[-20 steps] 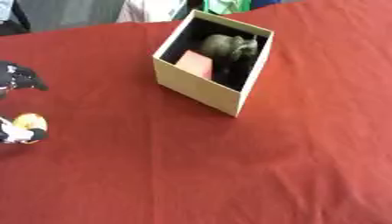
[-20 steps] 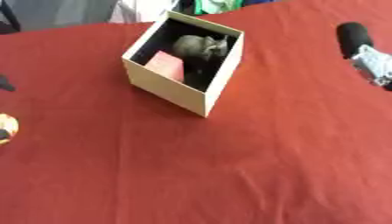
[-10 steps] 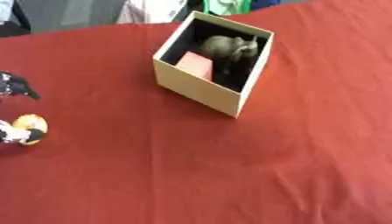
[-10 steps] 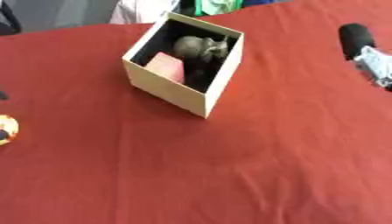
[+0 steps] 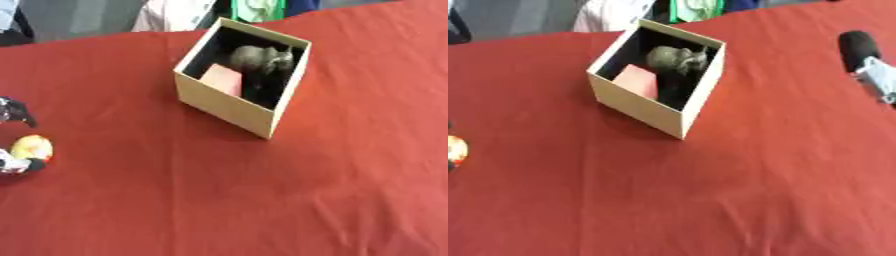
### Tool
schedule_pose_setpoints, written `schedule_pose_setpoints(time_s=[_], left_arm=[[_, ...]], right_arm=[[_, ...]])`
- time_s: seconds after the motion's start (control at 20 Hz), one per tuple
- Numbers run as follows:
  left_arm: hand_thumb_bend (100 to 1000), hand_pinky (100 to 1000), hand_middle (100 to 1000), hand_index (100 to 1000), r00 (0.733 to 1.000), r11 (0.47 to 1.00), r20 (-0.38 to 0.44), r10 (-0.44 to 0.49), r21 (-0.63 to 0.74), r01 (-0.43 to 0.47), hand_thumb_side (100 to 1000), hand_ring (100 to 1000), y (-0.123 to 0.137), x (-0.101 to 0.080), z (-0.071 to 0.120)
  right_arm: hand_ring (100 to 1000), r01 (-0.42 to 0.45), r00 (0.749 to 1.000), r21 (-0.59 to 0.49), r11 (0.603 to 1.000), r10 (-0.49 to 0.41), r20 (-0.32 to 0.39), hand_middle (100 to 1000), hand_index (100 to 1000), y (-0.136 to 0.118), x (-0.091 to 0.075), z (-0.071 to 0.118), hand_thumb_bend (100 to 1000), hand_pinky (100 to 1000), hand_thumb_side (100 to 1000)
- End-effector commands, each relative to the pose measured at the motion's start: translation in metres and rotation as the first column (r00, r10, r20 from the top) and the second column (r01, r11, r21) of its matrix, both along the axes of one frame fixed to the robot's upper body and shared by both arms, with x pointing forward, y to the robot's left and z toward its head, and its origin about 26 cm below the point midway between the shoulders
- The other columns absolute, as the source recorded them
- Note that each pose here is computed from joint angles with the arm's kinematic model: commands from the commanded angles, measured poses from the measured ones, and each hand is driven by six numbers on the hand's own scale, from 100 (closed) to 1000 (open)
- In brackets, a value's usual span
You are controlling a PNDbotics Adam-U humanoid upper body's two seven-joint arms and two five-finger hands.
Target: Pick up objects on the table and place them in the box.
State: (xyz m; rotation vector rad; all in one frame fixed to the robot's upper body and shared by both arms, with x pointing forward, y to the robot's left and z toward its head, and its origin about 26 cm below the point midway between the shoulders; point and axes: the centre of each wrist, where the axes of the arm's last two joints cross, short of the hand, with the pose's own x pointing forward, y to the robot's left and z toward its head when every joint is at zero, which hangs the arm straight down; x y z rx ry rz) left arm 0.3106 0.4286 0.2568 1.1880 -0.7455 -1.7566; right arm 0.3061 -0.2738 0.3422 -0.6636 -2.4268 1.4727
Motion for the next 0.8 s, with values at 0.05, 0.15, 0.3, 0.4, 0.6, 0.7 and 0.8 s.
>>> schedule_pose_setpoints(time_s=[0.05, 0.15, 0.3, 0.4, 0.6, 0.7, 0.8], left_arm=[[535, 771, 777, 830, 1.0, 0.999, 0.018, 0.022, 0.034, -0.023, 876, 864, 0.005, -0.0011, 0.0072], [537, 767, 767, 819, 1.0, 0.999, 0.015, 0.024, 0.034, -0.025, 871, 859, 0.0052, -0.0009, 0.0062], [540, 762, 762, 808, 0.999, 0.999, 0.017, 0.029, 0.042, -0.029, 793, 855, 0.0056, -0.0008, 0.0057], [519, 757, 766, 816, 1.0, 0.999, 0.02, 0.022, 0.046, -0.023, 781, 852, 0.0059, -0.0006, 0.0047], [449, 736, 755, 807, 0.999, 0.999, 0.039, 0.008, 0.036, -0.01, 658, 838, 0.0054, 0.0003, 0.002], [439, 727, 750, 802, 0.999, 1.0, 0.053, 0.01, 0.028, -0.012, 626, 832, 0.0053, 0.0008, -0.0003], [424, 718, 745, 798, 0.997, 1.0, 0.07, 0.014, 0.02, -0.016, 594, 826, 0.0045, 0.0014, -0.0027]], right_arm=[[897, 0.002, 1.0, -0.005, 1.0, -0.002, 0.03, 782, 791, -0.0021, -0.0061, 0.0083, 100, 886, 526], [897, 0.0, 1.0, -0.006, 1.0, 0.0, 0.028, 782, 791, -0.0018, -0.006, 0.008, 100, 886, 526], [897, -0.001, 1.0, -0.006, 1.0, 0.001, 0.027, 781, 791, -0.0019, -0.0059, 0.0079, 100, 886, 526], [897, 0.0, 1.0, -0.003, 1.0, 0.0, 0.028, 781, 791, -0.0023, -0.0061, 0.008, 100, 886, 526], [897, -0.001, 1.0, -0.002, 1.0, 0.001, 0.028, 781, 791, -0.002, -0.006, 0.0079, 100, 886, 526], [897, -0.001, 1.0, -0.002, 1.0, 0.001, 0.029, 781, 791, -0.002, -0.006, 0.008, 100, 886, 526], [897, -0.001, 1.0, -0.002, 1.0, 0.001, 0.028, 781, 791, -0.002, -0.0058, 0.0078, 100, 886, 526]])
